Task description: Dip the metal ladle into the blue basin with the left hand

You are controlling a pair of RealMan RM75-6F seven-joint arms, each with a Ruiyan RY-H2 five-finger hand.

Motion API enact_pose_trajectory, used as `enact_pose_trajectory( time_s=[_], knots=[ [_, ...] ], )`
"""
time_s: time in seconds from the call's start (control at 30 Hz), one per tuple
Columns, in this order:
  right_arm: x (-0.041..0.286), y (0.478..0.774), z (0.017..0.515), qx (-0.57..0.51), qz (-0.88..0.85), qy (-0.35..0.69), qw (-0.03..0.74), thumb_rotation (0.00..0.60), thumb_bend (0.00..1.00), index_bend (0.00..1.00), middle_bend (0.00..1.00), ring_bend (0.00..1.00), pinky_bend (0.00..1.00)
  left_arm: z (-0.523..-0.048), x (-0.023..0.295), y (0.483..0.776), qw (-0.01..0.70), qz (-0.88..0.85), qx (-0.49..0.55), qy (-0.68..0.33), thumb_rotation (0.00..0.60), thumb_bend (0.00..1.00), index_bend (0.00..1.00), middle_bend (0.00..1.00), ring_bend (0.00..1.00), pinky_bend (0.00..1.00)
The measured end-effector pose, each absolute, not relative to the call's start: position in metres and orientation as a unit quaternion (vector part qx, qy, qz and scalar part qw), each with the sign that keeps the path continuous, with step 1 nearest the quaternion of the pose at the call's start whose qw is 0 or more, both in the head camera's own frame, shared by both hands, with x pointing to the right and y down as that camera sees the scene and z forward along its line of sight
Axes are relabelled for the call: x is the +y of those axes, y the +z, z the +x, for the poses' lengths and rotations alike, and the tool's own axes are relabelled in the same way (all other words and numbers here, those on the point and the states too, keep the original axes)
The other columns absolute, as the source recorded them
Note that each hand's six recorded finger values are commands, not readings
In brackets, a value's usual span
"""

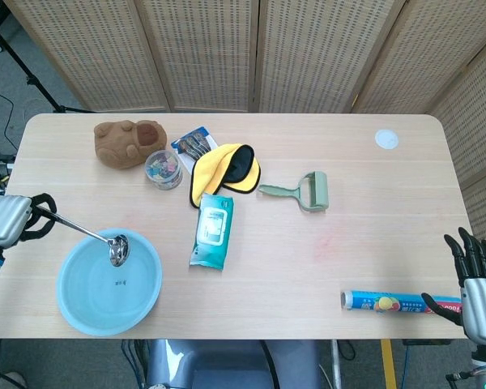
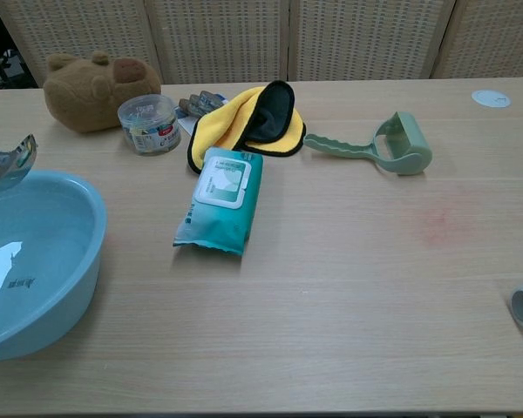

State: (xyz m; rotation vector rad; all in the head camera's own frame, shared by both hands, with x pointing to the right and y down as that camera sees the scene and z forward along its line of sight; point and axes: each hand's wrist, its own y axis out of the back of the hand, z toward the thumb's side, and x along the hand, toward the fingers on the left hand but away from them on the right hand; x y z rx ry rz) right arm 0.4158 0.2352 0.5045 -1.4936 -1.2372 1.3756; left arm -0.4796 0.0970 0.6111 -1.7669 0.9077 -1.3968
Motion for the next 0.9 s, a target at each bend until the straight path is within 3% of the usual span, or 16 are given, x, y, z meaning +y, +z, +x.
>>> enact_pose_trajectory(
  time_s=[0.4,0.9],
  knots=[
    [0.233,0.502,0.419,-0.490,-0.579,0.536,0.370,0.600,0.00,0.06,0.00,0.00,0.00,-0.445,0.097,0.619,0.438,-0.660,0.264,-0.550,0.600,0.63,0.87,1.00,0.89,0.93],
    [0.233,0.496,0.419,-0.495,-0.584,0.528,0.368,0.600,0.00,0.06,0.00,0.00,0.00,-0.391,0.125,0.634,0.537,-0.625,0.145,-0.548,0.600,0.64,0.87,1.00,0.89,0.93]
  ],
)
